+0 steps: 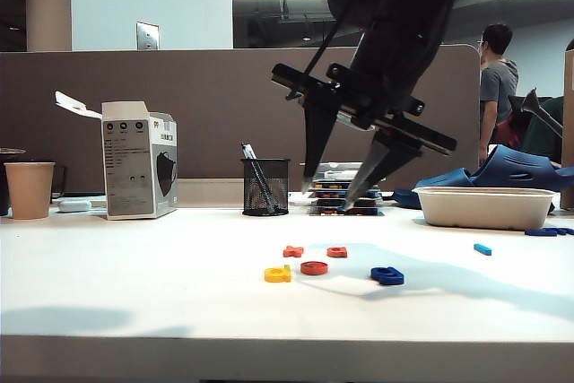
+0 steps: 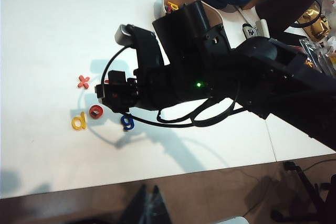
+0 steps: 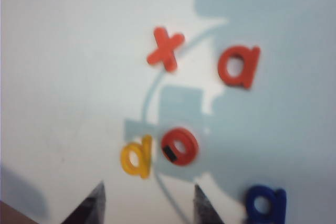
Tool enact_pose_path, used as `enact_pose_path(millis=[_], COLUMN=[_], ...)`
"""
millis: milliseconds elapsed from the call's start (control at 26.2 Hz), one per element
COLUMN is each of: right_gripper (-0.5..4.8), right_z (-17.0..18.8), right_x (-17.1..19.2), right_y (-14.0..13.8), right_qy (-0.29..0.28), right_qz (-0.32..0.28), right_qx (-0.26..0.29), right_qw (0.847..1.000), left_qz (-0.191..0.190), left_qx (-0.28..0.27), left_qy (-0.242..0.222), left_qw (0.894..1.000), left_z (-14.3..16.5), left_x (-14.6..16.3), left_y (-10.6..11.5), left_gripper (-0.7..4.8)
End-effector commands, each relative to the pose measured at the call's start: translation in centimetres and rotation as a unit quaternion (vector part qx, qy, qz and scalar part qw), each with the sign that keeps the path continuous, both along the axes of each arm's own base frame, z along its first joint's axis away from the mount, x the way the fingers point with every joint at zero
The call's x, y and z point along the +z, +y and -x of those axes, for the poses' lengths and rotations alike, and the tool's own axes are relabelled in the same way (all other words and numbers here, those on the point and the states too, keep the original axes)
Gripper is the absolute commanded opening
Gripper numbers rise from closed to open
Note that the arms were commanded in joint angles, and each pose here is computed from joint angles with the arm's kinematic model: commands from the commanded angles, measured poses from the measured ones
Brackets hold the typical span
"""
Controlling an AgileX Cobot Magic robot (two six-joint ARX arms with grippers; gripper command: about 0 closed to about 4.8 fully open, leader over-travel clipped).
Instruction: Select the appropriate letters from the row of letter magnets placed on the table to arrange into the word "dog".
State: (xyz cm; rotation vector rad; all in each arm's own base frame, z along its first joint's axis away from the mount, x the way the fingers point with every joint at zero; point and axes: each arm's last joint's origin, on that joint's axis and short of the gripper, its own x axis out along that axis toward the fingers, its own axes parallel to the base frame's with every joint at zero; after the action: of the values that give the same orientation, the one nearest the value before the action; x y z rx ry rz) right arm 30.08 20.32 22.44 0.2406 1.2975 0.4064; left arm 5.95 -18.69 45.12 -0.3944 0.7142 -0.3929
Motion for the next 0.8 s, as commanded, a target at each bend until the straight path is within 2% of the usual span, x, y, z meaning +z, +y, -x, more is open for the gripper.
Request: enact_pose_path(millis=[38,343,801], right_gripper=[2.10,2.10,2.10], right_z=[-0.4,-0.9,-1.3], right_x=[0.4,-2.7,-4.0], right_y=[0.6,1.6,2.0], right_qy=[-0.020,0.027,0.032], right_qz=[-0.037,-0.027,-0.023], right_qx=[0.008,0.022,0.022], right_qw=[0.999,0.999,0.999], left_qz=[0.003,0.003,0.003], left_qx=[0.002,0.002,0.002], left_qy=[-0.002,-0.002,-0.002], left_qw=[1.000,1.000,1.000], left_z=[0.0,0.0,0.0], left_x=[0.1,0.1,0.1], left_y=[0.1,0.1,0.1], left_gripper=[-0.05,-0.05,-0.05])
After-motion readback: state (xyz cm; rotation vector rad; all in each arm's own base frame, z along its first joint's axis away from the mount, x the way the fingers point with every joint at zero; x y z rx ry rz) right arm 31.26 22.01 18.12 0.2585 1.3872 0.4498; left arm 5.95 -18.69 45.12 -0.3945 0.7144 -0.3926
